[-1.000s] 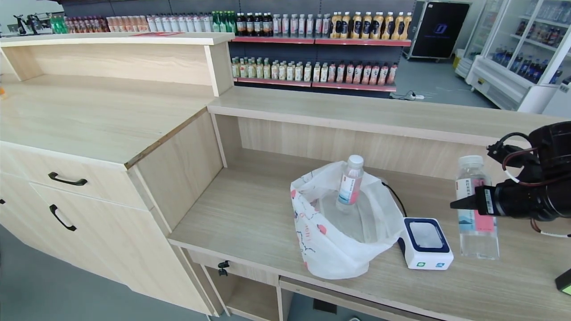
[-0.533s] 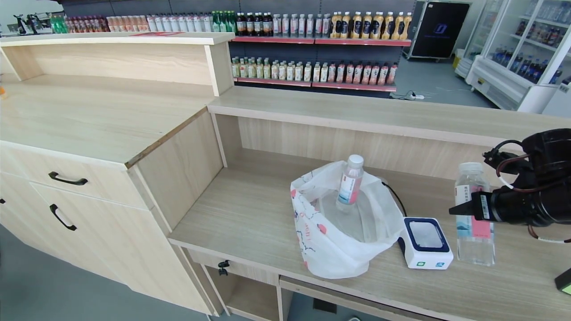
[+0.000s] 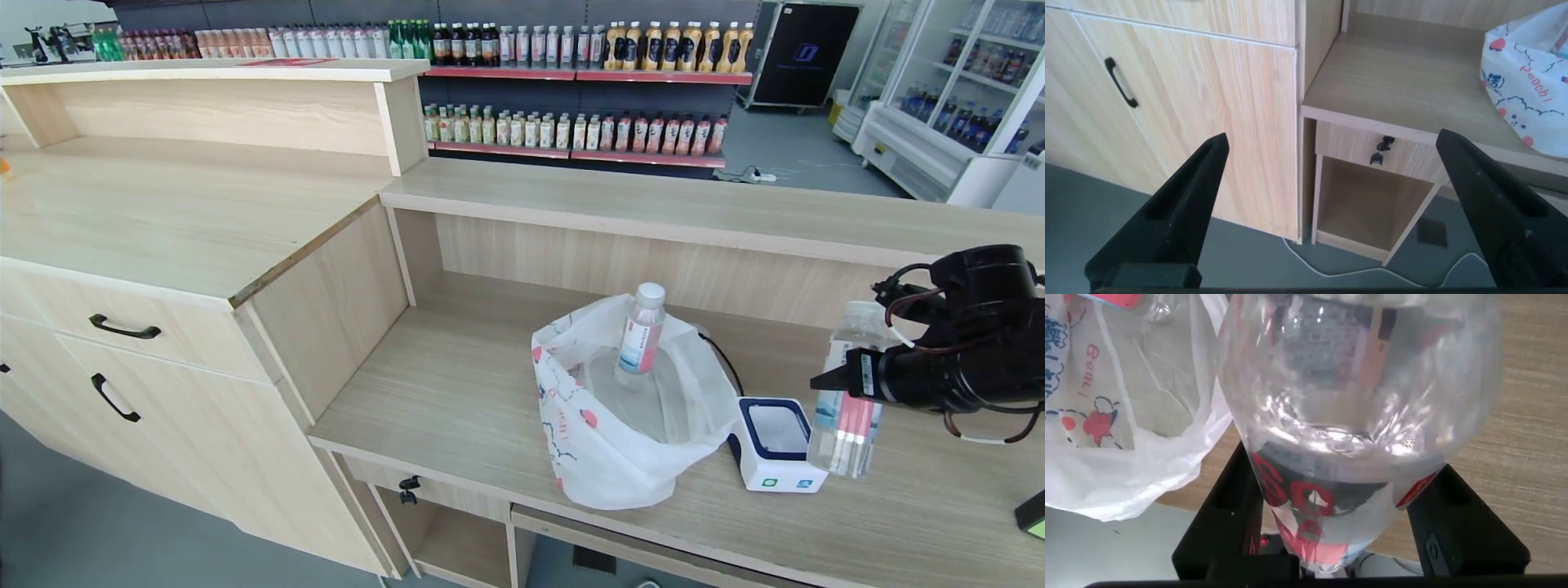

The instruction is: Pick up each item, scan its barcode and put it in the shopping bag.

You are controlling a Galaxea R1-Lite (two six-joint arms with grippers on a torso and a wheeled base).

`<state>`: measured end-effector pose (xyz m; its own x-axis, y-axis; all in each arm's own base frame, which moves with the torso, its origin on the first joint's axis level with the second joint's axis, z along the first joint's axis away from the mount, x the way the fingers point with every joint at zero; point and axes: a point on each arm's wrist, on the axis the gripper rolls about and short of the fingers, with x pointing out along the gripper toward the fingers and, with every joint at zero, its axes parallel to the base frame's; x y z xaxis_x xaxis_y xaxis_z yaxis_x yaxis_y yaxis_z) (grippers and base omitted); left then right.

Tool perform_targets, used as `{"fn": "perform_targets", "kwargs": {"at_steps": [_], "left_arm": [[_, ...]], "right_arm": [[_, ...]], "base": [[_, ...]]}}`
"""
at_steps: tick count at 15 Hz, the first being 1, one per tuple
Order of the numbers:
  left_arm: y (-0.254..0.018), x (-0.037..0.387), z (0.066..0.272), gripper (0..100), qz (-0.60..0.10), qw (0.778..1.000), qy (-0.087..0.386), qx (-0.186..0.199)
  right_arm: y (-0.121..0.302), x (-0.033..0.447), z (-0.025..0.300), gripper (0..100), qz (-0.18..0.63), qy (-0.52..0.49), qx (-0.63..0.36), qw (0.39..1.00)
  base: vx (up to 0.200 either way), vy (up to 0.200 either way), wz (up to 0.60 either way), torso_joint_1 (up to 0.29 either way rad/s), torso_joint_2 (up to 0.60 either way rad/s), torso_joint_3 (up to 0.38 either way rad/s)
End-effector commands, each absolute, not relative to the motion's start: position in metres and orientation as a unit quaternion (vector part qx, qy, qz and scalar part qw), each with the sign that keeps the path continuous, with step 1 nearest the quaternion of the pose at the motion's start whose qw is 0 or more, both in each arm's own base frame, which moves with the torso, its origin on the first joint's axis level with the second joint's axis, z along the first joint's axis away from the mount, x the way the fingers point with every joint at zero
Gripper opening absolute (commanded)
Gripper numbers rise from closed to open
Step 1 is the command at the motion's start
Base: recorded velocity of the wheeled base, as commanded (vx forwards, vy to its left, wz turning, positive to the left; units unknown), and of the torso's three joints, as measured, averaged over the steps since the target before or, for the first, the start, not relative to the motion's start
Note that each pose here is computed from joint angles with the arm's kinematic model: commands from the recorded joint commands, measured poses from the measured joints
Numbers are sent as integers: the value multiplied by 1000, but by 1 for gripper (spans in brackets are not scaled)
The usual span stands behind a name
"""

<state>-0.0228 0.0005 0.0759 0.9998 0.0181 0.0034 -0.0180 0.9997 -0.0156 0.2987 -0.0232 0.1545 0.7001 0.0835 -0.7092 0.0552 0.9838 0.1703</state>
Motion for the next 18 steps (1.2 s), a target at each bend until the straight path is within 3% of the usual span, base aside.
{"fn": "perform_targets", "kwargs": {"at_steps": [1, 18], "left_arm": [[1, -23, 76, 100, 9, 1000, -2, -8], [1, -23, 76, 100, 9, 1000, -2, -8]], "right_arm": [[-20, 301, 151, 0, 12, 393, 87, 915], [1, 312, 142, 0, 36, 391, 92, 915]], "base": [[0, 0, 0, 0, 0, 0], [0, 0, 0, 0, 0, 0]]}}
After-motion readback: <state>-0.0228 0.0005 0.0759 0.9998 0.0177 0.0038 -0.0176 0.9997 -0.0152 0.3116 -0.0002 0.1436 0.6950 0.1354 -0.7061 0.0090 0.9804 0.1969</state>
